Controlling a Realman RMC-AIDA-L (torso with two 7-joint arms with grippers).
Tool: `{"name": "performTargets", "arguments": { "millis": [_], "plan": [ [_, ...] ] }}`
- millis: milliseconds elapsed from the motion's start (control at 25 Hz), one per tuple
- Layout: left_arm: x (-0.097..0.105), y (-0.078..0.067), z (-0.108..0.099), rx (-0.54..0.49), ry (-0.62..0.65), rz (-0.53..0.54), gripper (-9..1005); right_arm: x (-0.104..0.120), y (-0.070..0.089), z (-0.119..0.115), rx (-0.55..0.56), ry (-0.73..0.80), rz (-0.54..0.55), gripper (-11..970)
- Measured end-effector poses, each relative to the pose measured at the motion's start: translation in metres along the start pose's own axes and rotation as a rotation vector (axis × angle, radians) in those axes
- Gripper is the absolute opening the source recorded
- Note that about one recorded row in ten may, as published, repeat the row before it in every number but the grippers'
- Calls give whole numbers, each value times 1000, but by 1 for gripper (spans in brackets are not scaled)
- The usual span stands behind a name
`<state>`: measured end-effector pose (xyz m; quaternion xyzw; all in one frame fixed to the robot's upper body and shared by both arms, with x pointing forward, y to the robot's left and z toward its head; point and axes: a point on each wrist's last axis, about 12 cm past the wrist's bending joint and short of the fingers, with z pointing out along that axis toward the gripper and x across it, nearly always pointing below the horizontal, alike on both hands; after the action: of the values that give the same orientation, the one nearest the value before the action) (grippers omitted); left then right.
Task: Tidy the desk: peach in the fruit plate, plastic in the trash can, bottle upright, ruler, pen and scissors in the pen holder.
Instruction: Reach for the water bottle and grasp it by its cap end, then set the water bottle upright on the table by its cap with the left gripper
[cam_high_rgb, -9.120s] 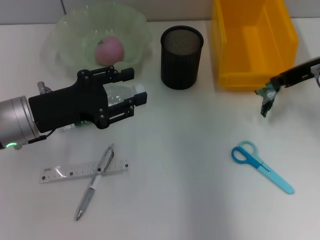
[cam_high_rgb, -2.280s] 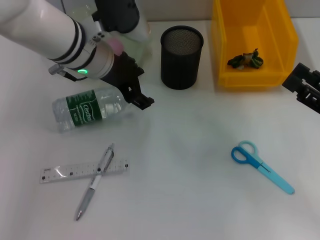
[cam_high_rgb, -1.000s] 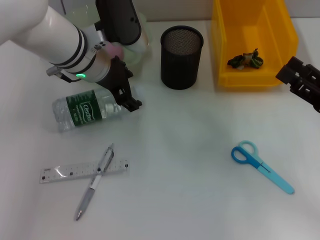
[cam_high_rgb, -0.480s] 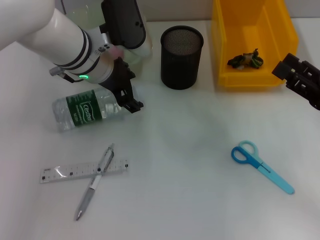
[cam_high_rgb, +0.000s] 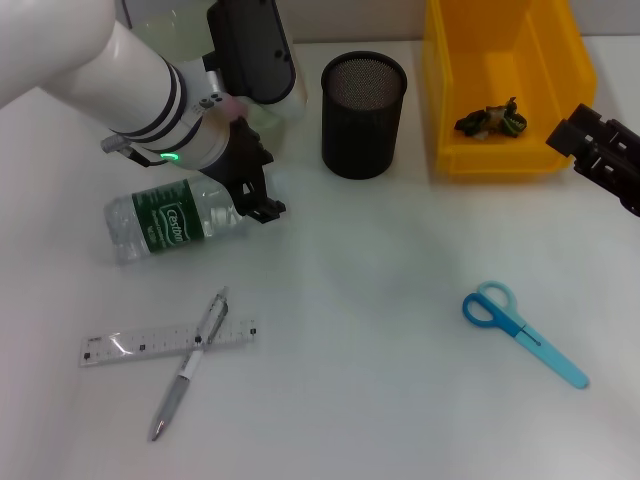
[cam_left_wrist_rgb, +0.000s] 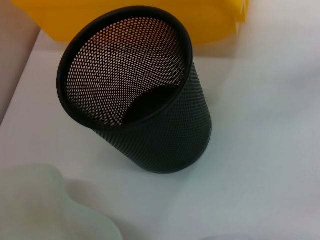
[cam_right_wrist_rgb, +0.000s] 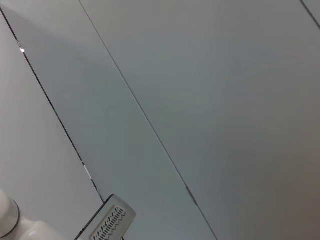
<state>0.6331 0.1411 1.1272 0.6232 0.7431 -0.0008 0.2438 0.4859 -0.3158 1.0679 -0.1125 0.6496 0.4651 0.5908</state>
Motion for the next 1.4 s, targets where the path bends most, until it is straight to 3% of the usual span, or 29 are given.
{"name": "performTargets", "arguments": {
  "millis": [320, 760, 1400],
  "plan": [
    [0, 1, 0, -4, -2, 8, 521, 0, 0, 0, 0, -1, 0, 781],
    [0, -2, 4, -8, 6, 26, 521, 0, 0, 1, -3, -1, 0, 781],
    [-2, -4, 6, -9, 13, 52, 435, 0, 0, 1, -2, -2, 1, 782]
  ]
}}
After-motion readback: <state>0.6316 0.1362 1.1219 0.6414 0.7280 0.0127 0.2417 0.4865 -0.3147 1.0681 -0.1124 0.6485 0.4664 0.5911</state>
